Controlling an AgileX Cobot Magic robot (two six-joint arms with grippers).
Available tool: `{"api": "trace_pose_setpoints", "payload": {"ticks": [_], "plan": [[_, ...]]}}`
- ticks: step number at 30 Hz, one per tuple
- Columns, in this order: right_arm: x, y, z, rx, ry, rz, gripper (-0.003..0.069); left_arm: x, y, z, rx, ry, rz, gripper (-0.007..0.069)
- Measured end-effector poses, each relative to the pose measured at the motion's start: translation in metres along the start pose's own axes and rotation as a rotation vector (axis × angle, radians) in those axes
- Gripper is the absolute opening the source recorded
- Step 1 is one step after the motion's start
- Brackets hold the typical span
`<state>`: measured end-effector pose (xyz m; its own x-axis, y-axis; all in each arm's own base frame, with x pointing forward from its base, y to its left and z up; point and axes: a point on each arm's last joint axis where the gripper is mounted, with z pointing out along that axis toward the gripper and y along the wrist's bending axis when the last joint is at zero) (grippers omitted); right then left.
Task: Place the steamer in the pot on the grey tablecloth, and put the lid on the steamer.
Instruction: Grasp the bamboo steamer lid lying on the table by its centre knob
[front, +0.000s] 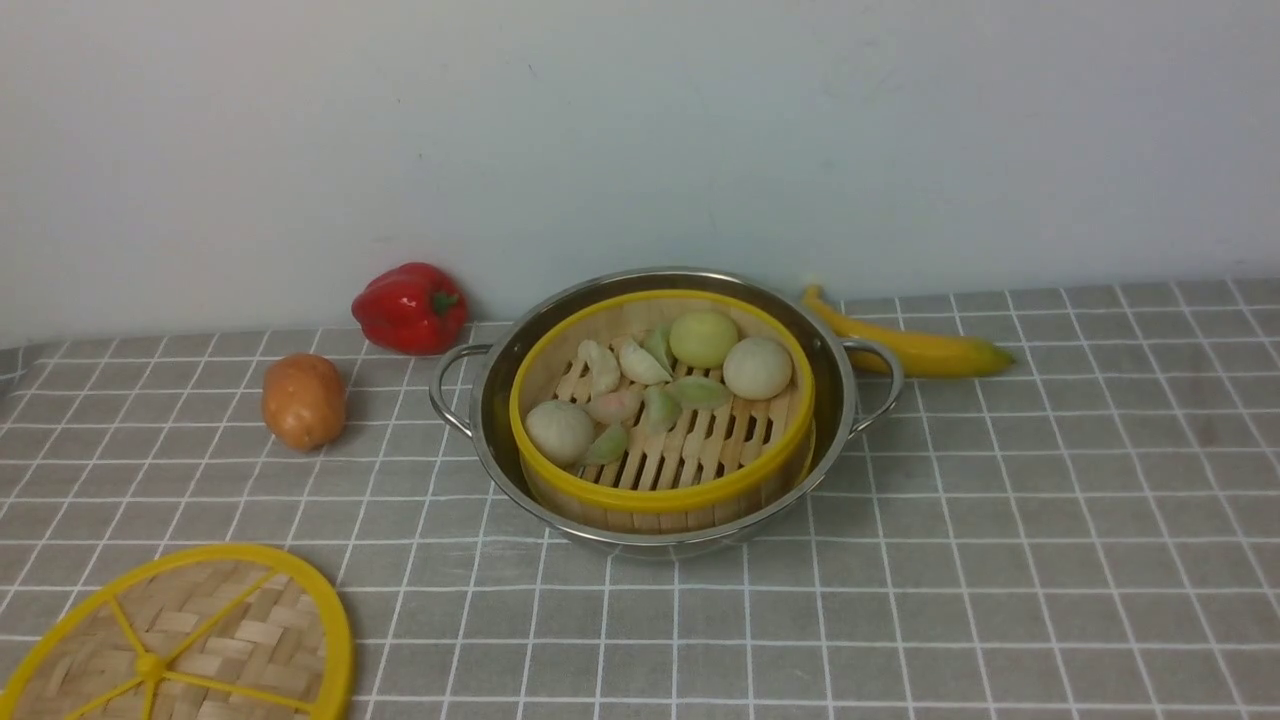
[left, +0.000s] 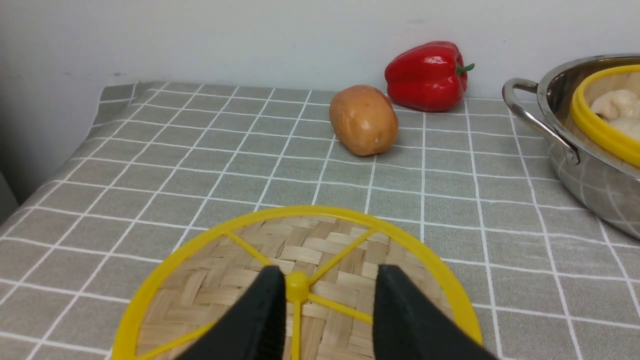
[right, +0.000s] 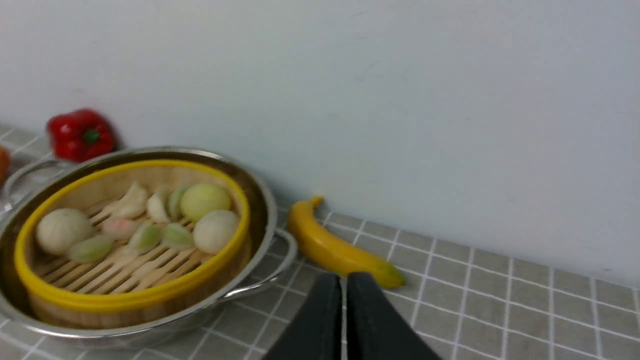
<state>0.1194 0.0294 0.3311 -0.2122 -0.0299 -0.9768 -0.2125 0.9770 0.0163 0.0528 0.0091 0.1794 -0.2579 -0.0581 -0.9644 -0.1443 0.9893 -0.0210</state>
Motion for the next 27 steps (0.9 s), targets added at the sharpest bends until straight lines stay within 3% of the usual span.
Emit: {"api": "trace_pose_setpoints", "payload": {"ticks": [5,6,7,10,21,27], "plan": [[0.057,-0.013,-0.031,0.11,-0.177,0.033,0.0065,0.0,0.0,0.0,0.0,0.0,0.0,0.0243],[0.068,-0.015,-0.036,0.093,-0.202,0.043,0.0069,0.0,0.0,0.0,0.0,0.0,0.0,0.0243],[0.075,-0.015,-0.039,0.145,-0.224,0.059,0.0073,0.0,0.0,0.0,0.0,0.0,0.0,0.0243],[0.089,-0.016,-0.043,0.168,-0.248,0.085,0.0082,0.0,0.0,0.0,0.0,0.0,0.0,0.0243],[0.148,-0.02,-0.038,0.224,-0.108,0.129,0.0134,0.0,0.0,0.0,0.0,0.0,0.0,0.0243],[0.153,-0.02,-0.037,0.222,-0.08,0.164,0.0154,0.0,0.0,0.0,0.0,0.0,0.0,0.0243]]}}
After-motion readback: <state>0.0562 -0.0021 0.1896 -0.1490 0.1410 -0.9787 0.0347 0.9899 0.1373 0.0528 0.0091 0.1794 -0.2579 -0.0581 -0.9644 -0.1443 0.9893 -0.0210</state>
